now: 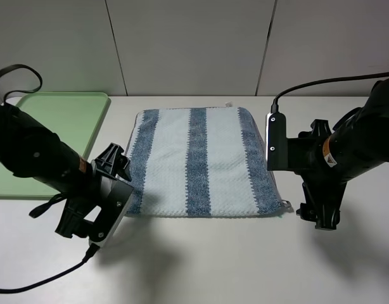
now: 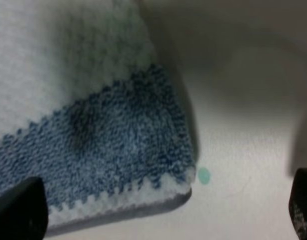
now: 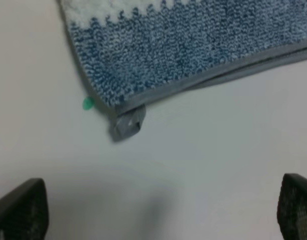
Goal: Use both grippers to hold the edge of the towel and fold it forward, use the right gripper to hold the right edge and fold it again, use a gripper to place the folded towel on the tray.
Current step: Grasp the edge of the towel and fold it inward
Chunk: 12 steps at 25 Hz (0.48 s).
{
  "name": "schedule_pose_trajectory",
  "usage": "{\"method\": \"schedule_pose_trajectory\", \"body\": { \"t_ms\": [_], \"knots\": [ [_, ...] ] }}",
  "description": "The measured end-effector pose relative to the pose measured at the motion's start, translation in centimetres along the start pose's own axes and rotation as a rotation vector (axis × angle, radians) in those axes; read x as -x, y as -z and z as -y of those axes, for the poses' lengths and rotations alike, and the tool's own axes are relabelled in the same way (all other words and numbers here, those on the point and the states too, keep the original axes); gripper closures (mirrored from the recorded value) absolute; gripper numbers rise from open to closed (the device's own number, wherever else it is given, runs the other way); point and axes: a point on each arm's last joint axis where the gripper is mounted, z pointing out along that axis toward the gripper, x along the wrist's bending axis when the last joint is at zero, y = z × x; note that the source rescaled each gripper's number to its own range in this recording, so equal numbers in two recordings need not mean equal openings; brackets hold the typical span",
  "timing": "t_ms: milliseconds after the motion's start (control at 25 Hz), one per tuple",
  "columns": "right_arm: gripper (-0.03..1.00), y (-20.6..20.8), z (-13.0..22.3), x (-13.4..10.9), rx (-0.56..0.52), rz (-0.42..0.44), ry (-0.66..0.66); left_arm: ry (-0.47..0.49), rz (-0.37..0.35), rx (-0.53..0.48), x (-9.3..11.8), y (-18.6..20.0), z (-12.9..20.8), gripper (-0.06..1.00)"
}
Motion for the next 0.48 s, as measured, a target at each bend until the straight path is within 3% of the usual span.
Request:
{"method": "schedule_pose_trajectory", "body": {
  "t_ms": [480],
  "knots": [
    [-0.03, 0.0, -0.1, 0.0, 0.006, 0.004, -0.006, 0.0, -0.067, 0.021, -0.6, -1.5, -0.2, 0.03]
  ]
}}
